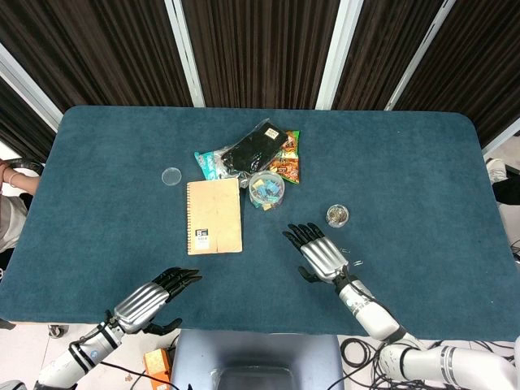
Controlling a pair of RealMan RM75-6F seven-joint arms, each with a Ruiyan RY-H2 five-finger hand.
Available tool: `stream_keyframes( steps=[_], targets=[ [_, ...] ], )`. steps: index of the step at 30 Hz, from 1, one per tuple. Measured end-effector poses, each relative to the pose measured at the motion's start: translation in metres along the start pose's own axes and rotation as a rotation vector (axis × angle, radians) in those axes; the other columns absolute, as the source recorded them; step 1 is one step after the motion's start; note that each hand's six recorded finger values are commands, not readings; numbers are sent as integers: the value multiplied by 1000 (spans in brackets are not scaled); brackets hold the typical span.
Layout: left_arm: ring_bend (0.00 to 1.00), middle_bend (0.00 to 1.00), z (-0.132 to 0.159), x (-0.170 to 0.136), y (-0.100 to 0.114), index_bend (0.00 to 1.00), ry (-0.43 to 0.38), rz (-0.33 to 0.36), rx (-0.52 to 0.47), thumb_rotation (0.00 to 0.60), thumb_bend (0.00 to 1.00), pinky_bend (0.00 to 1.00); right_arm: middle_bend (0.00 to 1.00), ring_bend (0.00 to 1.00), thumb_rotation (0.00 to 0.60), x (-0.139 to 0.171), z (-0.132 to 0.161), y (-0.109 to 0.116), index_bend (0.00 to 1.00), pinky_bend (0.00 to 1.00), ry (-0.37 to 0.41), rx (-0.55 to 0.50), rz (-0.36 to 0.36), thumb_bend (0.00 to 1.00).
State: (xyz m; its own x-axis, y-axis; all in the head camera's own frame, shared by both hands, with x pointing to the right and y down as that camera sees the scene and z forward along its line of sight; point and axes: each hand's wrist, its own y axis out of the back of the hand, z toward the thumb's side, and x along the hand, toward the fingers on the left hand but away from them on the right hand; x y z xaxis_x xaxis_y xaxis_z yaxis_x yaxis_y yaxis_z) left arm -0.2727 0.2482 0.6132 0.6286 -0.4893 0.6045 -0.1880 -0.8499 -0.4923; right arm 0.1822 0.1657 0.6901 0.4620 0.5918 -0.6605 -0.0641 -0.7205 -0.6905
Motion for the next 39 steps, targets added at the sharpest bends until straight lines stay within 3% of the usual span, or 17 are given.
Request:
stream_keyframes(
  steps=[9, 15, 19, 25, 31, 39],
  targets=[
    [0, 0, -9, -15, 12, 0, 26, 52, 21, 600, 386, 0, 0, 0, 600, 8, -11, 9, 85, 0, -26, 27, -29, 358],
    [0, 0, -23, -56, 23, 0, 78, 137, 84, 600, 385, 0, 0, 0, 600, 35, -36, 17, 156, 0, -50, 85, -49, 359],
    [0, 0, -37, -94, 29, 0, 143, 236, 173, 600, 386, 0, 0, 0, 600, 53, -59, 14, 216, 0, -83, 112, -44, 359],
    [0, 0, -56, -155, 15, 0, 235, 326, 311, 600, 386, 0, 0, 0, 600, 70, -96, 0, 306, 0, -144, 203, -13, 358],
    [0, 0, -57, -176, -13, 0, 220, 330, 305, 600, 385, 0, 0, 0, 600, 68, -113, -18, 410, 0, -164, 224, -2, 358],
    [0, 0, -58, -176, -21, 0, 216, 312, 269, 600, 384, 0, 0, 0, 600, 58, -120, -39, 465, 0, -158, 241, -20, 358]
  ],
)
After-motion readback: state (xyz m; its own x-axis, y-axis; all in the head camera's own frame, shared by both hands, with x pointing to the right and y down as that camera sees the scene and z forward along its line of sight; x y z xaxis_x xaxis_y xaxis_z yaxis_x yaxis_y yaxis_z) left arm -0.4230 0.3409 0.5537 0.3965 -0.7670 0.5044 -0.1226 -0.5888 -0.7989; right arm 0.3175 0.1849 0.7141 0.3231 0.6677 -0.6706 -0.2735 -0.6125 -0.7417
